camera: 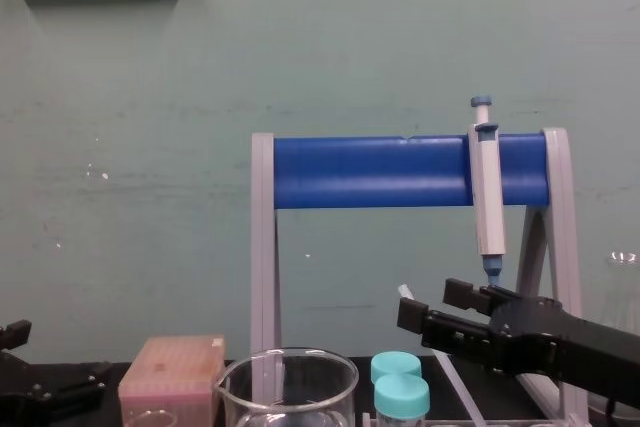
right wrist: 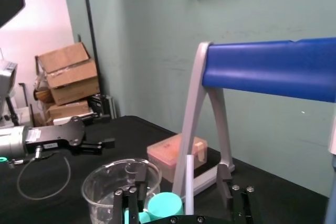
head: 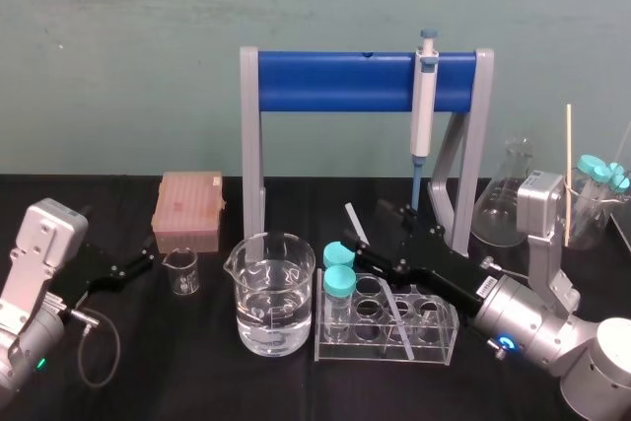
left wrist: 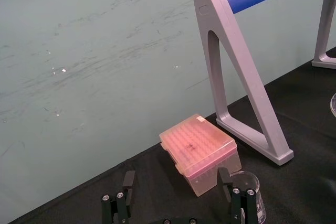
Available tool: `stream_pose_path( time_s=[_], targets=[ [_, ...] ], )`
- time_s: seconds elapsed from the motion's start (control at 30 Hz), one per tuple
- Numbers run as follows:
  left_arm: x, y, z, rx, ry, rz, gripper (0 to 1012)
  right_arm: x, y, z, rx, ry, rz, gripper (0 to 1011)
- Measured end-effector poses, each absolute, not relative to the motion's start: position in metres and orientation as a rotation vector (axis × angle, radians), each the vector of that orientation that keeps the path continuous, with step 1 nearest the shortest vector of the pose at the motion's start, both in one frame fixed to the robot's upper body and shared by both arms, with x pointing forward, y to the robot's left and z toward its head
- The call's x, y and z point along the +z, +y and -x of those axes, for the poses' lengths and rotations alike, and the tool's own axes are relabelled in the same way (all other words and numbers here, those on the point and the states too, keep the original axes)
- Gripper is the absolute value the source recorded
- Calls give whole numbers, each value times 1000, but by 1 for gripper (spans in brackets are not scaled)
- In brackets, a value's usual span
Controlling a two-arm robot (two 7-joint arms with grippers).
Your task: Pick up the stirring rod with one hand, then place it down.
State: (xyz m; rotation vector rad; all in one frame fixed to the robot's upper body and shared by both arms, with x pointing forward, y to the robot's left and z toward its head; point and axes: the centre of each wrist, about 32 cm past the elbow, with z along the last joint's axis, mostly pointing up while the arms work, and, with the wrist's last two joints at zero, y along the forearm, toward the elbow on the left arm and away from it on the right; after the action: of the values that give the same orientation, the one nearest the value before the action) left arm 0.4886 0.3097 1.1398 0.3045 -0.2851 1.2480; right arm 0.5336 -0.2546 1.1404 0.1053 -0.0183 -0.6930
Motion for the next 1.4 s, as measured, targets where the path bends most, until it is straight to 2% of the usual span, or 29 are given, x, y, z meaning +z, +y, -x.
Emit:
stream_pose_path(
  time_s=[0.07, 0.1, 0.2, 0.23, 0.43, 0.6, 0.9, 1.4],
  targets=[
    [1140, 310, -489, 1248, -285, -304, 1000, 1141, -256, -534, -708, -13, -100, 853],
    [1140, 310, -489, 1248, -285, -305, 1000, 1143, -259, -534, -738, -7, -96, 904],
    [1140, 310, -489, 1248, -285, -304, 1000, 1146, -266, -533, -839, 3, -89, 952],
    [1140, 310, -489, 1248, -285, -304, 1000, 1147, -268, -533, -866, 3, -87, 997],
    [1140, 310, -489, 1248, -285, -304, 1000, 1145, -286, -524, -1167, 25, -19, 1003],
    [1140, 310, -489, 1248, -285, -304, 1000, 1136, -295, -516, -1336, 75, 76, 1003],
    [1140, 310, -489, 1248, -285, -304, 1000, 1128, -295, -511, -1404, 130, 140, 1003],
    [1140, 310, -489, 1248, -285, -304, 1000, 1128, -295, -511, -1403, 130, 139, 1003]
  ],
)
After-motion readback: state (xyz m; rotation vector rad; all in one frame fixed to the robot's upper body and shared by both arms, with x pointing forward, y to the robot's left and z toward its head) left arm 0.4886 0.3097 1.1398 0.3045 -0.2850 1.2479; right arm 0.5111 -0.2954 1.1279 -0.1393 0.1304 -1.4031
